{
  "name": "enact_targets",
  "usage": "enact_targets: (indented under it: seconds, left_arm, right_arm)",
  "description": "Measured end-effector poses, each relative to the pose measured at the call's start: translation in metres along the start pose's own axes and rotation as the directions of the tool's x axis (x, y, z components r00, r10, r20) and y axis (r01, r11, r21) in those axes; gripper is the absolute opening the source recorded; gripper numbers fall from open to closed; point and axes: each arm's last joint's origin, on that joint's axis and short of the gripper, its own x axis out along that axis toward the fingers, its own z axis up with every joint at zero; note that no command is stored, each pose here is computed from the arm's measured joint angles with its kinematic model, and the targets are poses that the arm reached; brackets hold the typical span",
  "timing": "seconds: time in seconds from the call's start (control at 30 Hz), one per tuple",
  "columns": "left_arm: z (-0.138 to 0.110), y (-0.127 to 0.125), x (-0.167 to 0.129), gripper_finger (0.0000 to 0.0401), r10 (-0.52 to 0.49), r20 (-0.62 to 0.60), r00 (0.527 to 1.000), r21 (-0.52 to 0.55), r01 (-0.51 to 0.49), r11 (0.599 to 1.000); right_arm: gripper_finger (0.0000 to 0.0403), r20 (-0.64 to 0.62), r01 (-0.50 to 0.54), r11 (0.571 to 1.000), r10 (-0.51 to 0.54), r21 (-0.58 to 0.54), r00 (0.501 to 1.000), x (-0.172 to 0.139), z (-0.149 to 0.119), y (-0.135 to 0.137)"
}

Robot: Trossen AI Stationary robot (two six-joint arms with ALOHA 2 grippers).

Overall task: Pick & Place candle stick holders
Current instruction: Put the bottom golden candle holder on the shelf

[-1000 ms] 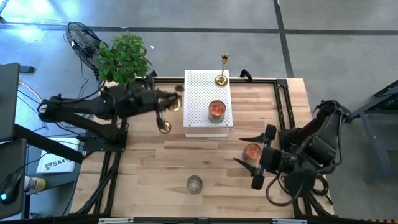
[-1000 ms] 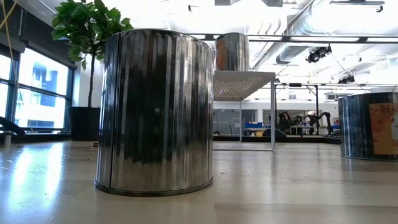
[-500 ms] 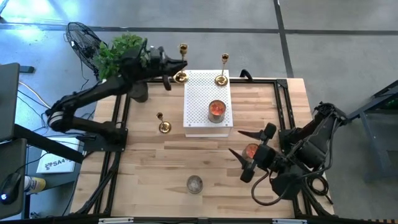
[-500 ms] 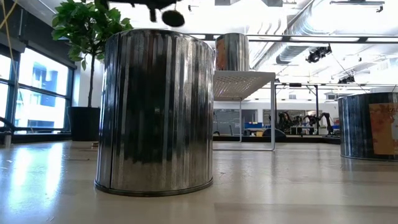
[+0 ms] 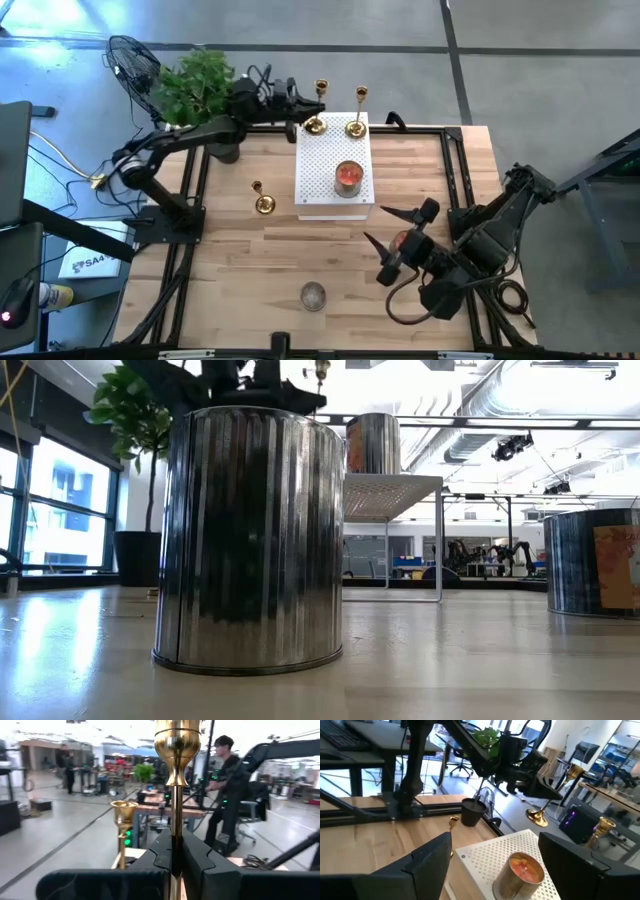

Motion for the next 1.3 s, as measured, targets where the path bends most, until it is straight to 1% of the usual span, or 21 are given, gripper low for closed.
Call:
enact_targets:
  seconds: [0.17,0.27,0.43,0.57,0.73,0.87,1.03,1.17,1.3]
  left_arm:
    - [-0.011,0.002,0.004,0.001,-0.077,-0.018,0.997,-0.005,0.077,0.997]
    - [-0.012,0.002,0.004,0.001,-0.102,-0.026,0.994,0.022,0.102,0.995]
    - [-0.012,0.001,0.004,0.001,-0.131,-0.03,0.991,0.039,0.132,0.99]
    - [-0.017,0.003,0.003,0.001,-0.121,-0.037,0.992,0.067,0.123,0.99]
    - [-0.02,0.019,-0.01,0.001,-0.054,-0.048,0.997,0.052,0.057,0.997]
    - [-0.024,0.03,-0.022,0.001,-0.013,-0.035,0.999,0.015,0.013,1.0]
    - [-0.032,0.028,-0.028,0.001,-0.016,-0.005,1.0,0.008,0.016,1.0]
    - [-0.03,0.025,-0.027,0.001,-0.041,0.009,0.999,0.016,0.041,0.999]
    - [-0.03,0.023,-0.025,0.001,-0.043,0.012,0.999,0.022,0.043,0.999]
  right_arm:
    - [0.0293,-0.019,0.023,1.0,-0.023,-0.015,1.0,0.007,-0.013,0.002]
    - [0.0293,-0.026,0.04,0.999,-0.041,-0.013,0.999,0.012,-0.021,0.003]
    - [0.0293,-0.029,0.074,0.997,-0.074,-0.014,0.997,0.018,-0.034,0.005]
    - [0.0293,-0.013,0.104,0.994,-0.105,-0.033,0.994,0.02,-0.043,0.007]
    - [0.0293,-0.001,0.12,0.992,-0.12,-0.035,0.993,0.02,-0.044,0.007]
    - [0.0293,-0.001,0.12,0.992,-0.12,-0.038,0.993,0.02,-0.044,0.007]
    - [0.0293,-0.001,0.12,0.992,-0.12,-0.041,0.993,0.02,-0.044,0.007]
    - [0.0293,-0.001,0.12,0.992,-0.12,-0.044,0.993,0.02,-0.044,0.007]
    - [0.0293,-0.004,0.125,0.991,-0.125,-0.049,0.992,0.022,-0.044,0.006]
